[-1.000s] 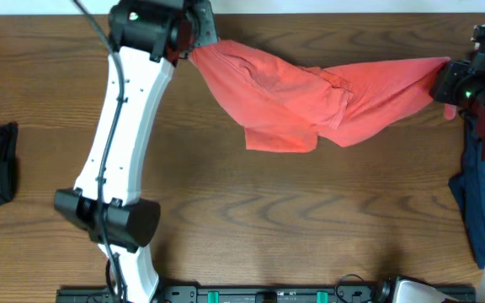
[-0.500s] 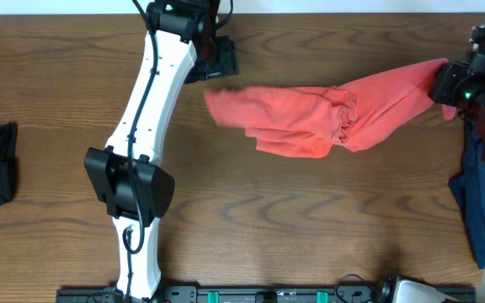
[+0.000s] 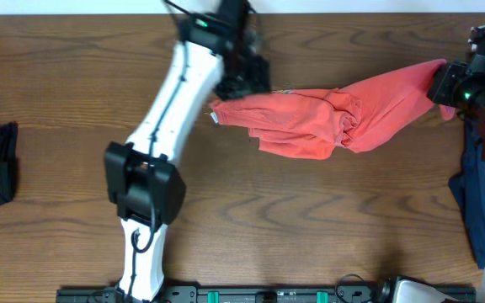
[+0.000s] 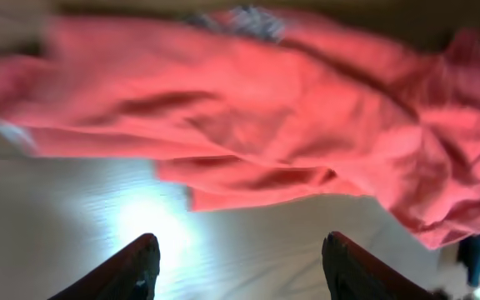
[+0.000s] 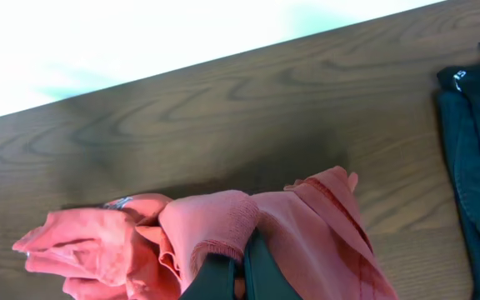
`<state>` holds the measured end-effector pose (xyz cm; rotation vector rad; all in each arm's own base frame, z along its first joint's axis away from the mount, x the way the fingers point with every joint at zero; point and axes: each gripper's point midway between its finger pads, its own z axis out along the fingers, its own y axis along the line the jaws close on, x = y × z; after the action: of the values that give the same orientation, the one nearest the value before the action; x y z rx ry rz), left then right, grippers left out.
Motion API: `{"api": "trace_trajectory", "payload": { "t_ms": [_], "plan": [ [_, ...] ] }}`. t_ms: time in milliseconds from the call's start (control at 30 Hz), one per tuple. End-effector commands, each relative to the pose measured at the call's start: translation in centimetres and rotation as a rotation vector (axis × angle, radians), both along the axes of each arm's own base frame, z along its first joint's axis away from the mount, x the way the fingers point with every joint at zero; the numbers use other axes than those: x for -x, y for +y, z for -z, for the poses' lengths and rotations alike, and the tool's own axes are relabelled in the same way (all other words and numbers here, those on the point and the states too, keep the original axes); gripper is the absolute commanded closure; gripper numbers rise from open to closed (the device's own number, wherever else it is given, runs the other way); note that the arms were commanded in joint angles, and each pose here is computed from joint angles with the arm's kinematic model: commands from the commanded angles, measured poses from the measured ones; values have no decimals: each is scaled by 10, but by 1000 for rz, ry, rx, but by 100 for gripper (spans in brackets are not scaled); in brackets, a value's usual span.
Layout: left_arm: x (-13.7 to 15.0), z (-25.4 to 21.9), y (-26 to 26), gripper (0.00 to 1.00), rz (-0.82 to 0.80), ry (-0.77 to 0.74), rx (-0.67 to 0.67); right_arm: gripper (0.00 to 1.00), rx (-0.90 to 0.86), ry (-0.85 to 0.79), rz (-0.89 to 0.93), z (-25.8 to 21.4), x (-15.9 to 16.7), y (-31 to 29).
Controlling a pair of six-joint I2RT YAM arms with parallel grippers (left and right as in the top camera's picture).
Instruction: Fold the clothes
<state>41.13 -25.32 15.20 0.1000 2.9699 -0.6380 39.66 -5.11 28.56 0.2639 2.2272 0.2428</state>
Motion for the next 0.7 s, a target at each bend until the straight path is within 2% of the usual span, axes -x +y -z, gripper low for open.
{"api": "trace_trajectory", "payload": {
  "t_ms": [0,167,533,600,667],
  "plan": [
    [21,17,-29,35,52,43,24,99,7,-27,-5,-10,3,-1],
    [30,44,-48,34,56,50,32,99,5,-25,-8,-10,3,-1],
    [34,85,-44,35,-82,119,27,99,2,-18,-8,-8,4,0],
    [29,90,-42,39,-191,139,18,99,2,-18,-8,-8,4,0],
    [24,95,-39,51,-289,149,13,99,-2,-18,-13,-8,5,1]
  ]
}}
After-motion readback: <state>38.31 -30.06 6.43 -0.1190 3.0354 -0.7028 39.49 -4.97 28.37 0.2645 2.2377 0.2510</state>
